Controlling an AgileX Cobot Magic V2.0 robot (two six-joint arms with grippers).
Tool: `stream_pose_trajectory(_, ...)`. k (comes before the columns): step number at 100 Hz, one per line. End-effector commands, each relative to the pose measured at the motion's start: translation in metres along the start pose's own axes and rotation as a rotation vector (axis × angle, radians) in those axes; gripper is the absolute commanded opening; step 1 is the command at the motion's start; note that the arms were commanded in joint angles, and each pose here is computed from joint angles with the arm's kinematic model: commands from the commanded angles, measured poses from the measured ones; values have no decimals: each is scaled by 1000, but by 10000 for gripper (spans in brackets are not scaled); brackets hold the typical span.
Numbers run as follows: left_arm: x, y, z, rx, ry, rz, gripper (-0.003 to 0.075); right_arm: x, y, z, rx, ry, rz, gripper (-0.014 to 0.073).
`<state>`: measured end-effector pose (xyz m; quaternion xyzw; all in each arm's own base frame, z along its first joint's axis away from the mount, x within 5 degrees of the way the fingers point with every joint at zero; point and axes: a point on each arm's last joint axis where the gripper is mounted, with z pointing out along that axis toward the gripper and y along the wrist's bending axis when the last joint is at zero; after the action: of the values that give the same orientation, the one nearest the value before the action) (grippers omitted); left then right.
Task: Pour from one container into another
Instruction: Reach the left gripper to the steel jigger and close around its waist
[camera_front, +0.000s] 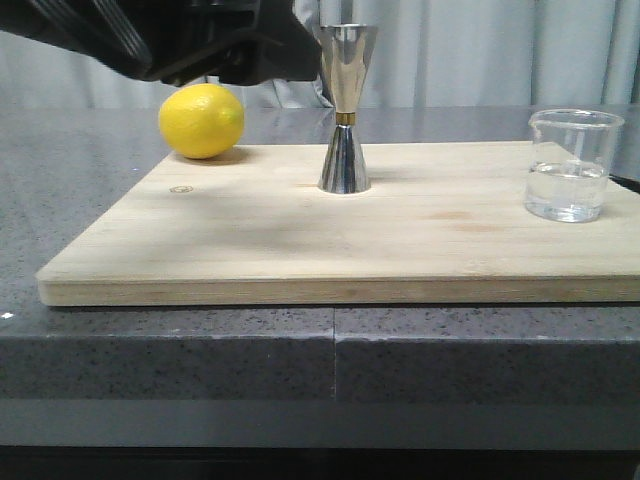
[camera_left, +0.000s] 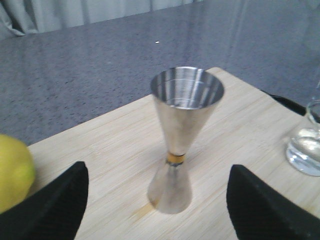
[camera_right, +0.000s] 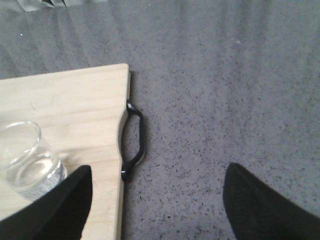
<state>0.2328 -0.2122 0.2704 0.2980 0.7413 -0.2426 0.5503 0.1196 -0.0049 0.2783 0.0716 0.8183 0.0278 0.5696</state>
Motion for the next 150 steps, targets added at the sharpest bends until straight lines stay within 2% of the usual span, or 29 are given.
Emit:
stream_pose_trajectory(1, -26, -14, -3, 140, -180, -18, 535, -14, 2, 0, -13, -101, -3, 496)
stream_pose_trajectory(11, -25, -17, 0, 242, -217, -40, 529, -14, 2, 0, -14, -109, -3, 496)
stream_pose_trajectory(70, 12, 28, 36, 399, -181, -97, 512, -15, 2, 0, -15, -115, -3, 496)
stream_pose_trajectory(102, 4, 33, 65, 501, -180, -76, 512, -15, 2, 0, -13, -117, -14, 495)
stream_pose_trajectory(126, 1, 34, 75, 521, -176, -47, 512, -1, 0, 5, -15, -145, -22, 495)
stream_pose_trajectory(150, 5, 34, 77, 529, -158, -52, 511, 12, 14, 8, -135, -168, -76, 495)
